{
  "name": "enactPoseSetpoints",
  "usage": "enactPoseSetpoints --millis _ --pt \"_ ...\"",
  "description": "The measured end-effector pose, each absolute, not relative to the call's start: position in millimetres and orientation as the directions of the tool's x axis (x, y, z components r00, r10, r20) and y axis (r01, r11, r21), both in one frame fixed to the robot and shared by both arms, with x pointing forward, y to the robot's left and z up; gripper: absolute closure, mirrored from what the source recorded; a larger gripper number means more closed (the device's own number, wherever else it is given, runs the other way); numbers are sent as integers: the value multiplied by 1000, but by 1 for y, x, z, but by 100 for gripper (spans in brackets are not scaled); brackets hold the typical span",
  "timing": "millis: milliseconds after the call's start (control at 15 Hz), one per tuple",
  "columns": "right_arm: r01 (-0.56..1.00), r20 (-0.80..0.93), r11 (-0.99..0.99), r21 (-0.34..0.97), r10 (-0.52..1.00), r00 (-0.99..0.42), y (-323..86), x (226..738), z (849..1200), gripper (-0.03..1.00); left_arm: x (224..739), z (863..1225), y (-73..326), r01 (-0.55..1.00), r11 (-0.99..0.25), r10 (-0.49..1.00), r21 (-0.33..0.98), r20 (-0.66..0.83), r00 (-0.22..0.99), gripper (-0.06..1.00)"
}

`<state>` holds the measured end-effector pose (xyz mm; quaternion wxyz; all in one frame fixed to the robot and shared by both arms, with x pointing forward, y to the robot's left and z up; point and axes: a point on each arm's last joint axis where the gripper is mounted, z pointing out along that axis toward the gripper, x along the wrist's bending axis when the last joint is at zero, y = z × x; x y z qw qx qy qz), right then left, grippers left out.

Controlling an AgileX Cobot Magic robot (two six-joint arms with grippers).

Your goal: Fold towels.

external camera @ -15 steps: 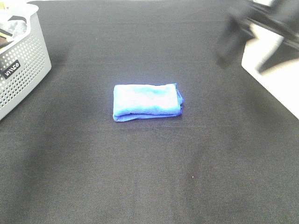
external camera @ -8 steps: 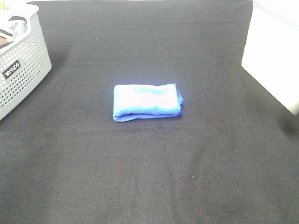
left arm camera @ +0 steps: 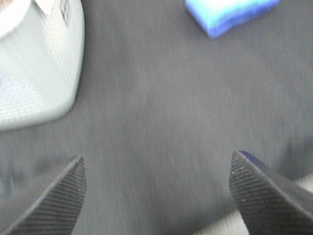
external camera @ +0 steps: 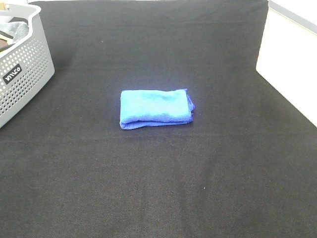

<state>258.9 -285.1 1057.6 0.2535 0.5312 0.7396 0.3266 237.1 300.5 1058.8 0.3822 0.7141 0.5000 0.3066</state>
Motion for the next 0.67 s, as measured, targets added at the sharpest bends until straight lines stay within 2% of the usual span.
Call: enactPoseSetpoints --millis 133,667 --pt "568 -39 210 795 954 -298 -286 257 1055 1 242 1053 299 472 -208 948 856 58 312 17" --pt "565 -40 209 798 954 -297 -286 258 1054 1 243 1053 298 461 -217 944 861 65 324 17"
